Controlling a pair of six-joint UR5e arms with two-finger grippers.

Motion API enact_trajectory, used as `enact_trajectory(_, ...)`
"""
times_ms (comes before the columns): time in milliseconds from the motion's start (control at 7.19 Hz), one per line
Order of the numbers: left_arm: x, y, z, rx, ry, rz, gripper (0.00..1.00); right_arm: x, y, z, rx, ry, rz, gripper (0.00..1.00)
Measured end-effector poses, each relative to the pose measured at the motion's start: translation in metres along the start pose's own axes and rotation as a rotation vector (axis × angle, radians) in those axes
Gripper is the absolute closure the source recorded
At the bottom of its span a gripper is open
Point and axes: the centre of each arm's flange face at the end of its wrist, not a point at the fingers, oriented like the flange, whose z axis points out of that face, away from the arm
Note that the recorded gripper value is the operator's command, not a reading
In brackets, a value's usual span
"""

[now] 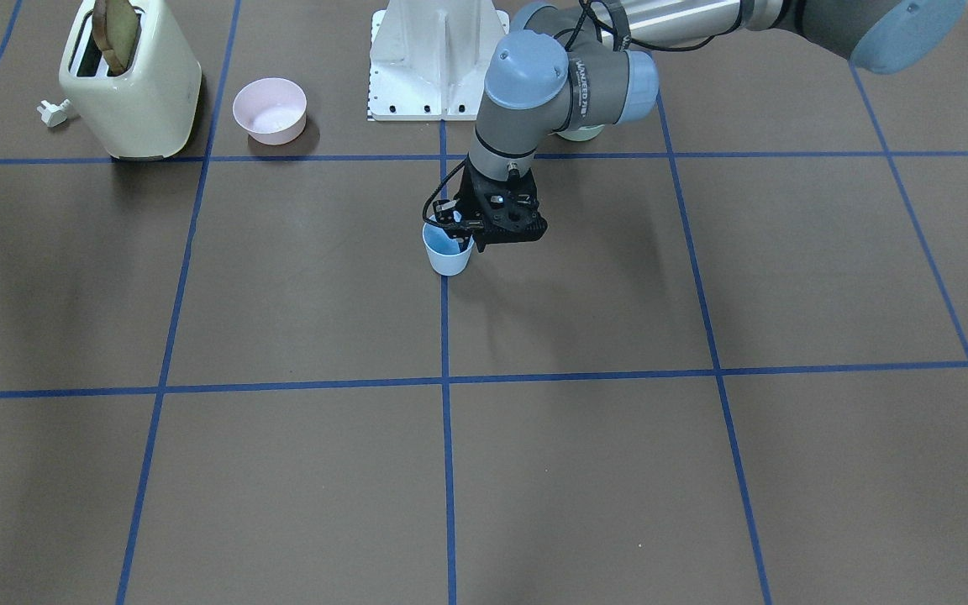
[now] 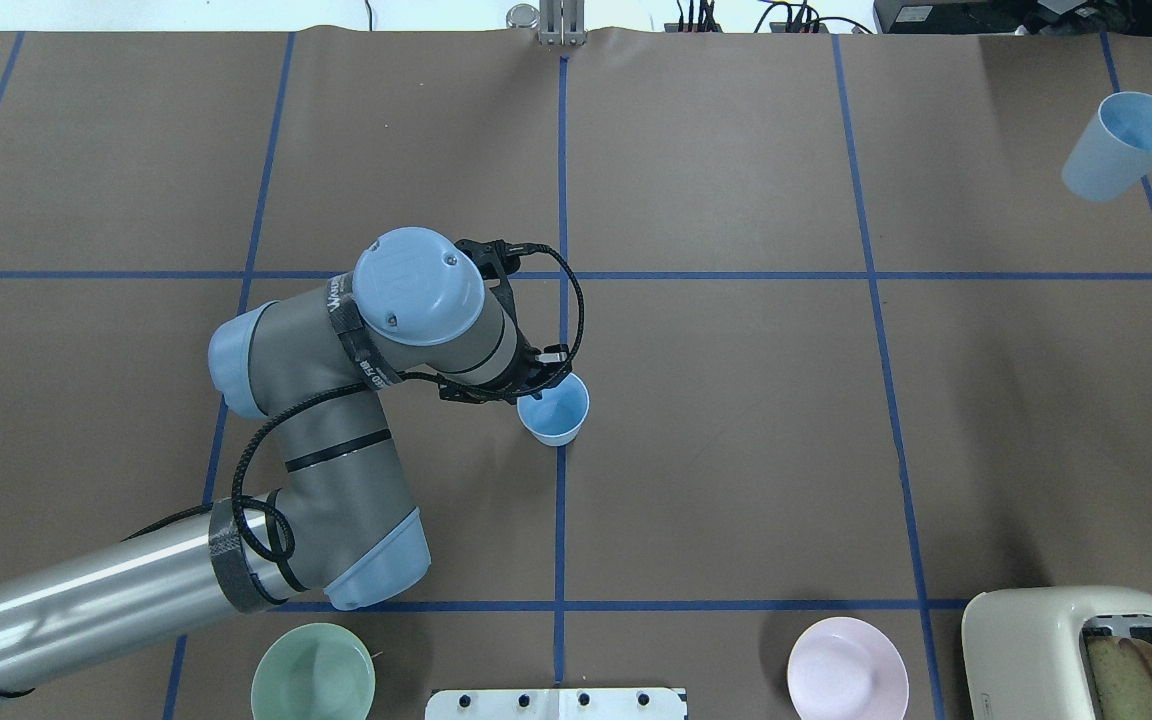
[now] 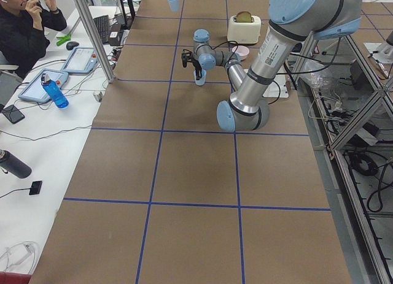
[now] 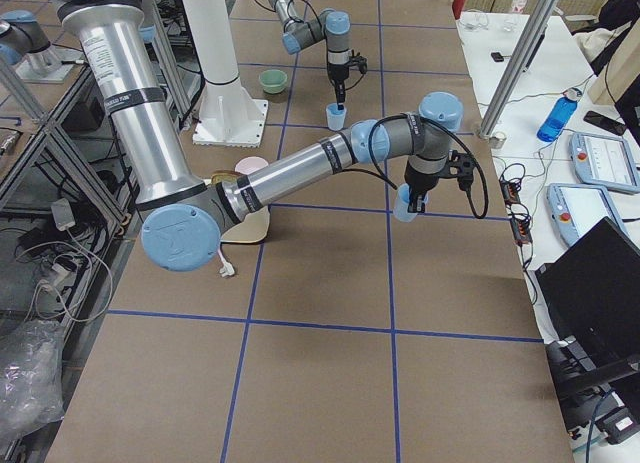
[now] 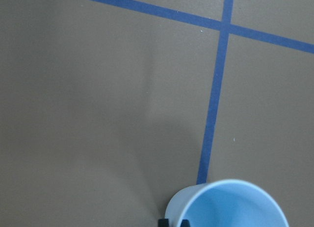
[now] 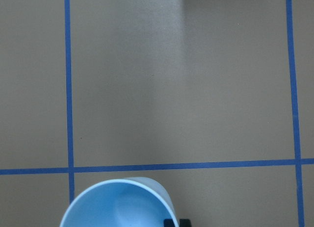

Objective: Stack blue cups with both arms
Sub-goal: 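Release the cup and withdraw the left gripper while the right grasps the other cup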

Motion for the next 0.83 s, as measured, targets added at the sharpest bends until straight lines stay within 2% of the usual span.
enact_trajectory(278, 0.000, 0.000, -0.005, 0.002, 0.017, 0.008, 0.03, -0.011, 0.001, -0.010, 0.001, -0.001, 0.006, 1.00)
enact_trajectory(556, -0.009, -0.001, -0.025, 0.003, 0.044, 0.034, 0.03, -0.033, 0.007, -0.014, -0.002, -0.008, 0.026, 1.00)
enact_trajectory(834, -0.050, -0.027, -0.059, -0.009, 0.061, 0.080, 0.03, -0.084, 0.021, -0.015, 0.000, -0.031, 0.068, 1.00)
